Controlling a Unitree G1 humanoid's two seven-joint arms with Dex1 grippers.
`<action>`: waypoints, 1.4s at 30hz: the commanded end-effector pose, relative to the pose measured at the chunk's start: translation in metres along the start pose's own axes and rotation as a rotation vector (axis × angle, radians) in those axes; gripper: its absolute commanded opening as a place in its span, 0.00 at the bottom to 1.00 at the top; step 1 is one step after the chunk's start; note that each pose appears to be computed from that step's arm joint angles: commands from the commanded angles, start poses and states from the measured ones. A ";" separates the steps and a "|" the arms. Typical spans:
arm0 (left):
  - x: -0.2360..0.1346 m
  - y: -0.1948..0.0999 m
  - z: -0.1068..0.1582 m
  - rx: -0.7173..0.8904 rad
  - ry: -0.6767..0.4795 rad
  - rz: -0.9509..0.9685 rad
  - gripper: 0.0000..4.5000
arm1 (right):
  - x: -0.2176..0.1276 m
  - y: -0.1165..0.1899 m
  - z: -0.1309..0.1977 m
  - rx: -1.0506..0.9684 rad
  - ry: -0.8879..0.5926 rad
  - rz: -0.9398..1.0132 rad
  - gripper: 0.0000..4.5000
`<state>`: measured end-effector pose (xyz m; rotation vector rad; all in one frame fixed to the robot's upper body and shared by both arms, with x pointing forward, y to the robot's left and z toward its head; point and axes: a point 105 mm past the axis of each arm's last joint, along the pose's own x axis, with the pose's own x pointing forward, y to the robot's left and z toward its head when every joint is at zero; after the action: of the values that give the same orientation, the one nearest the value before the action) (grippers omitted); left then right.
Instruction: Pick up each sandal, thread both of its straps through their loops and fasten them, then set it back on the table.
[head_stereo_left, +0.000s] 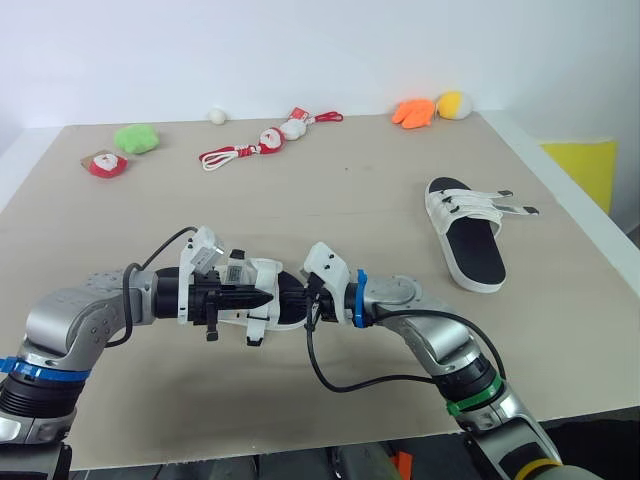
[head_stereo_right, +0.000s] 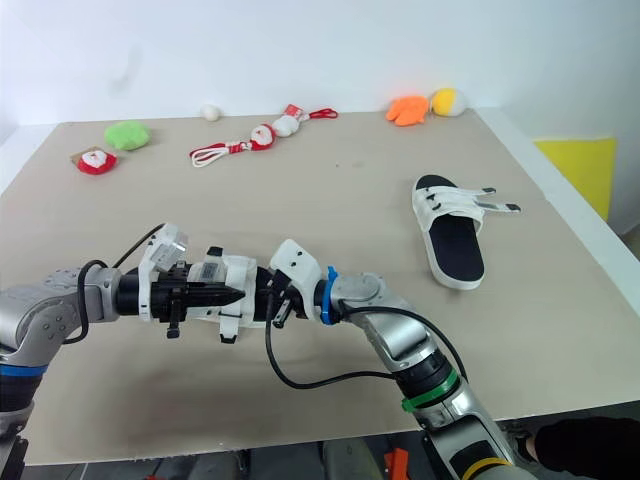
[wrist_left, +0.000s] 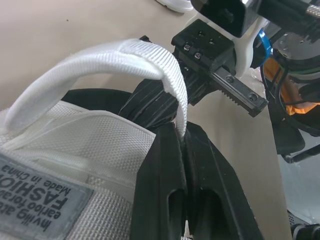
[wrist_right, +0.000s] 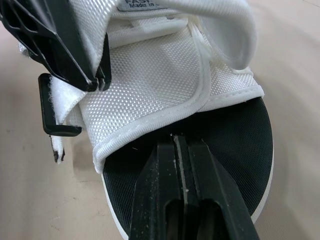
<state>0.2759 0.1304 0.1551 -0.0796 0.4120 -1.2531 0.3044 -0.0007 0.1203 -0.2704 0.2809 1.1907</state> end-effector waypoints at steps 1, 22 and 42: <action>-0.004 -0.005 0.002 0.033 0.009 -0.005 0.01 | 0.001 0.001 -0.002 -0.003 0.018 0.004 0.00; -0.060 -0.052 -0.008 -0.070 -0.007 0.004 0.99 | 0.003 0.002 -0.006 0.001 0.033 0.019 0.00; -0.017 -0.011 -0.055 0.012 0.046 0.133 0.99 | 0.000 -0.001 -0.005 -0.005 0.040 0.012 0.00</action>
<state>0.2375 0.1527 0.1091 -0.0379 0.4692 -1.1417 0.3067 -0.0028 0.1200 -0.2864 0.2945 1.1989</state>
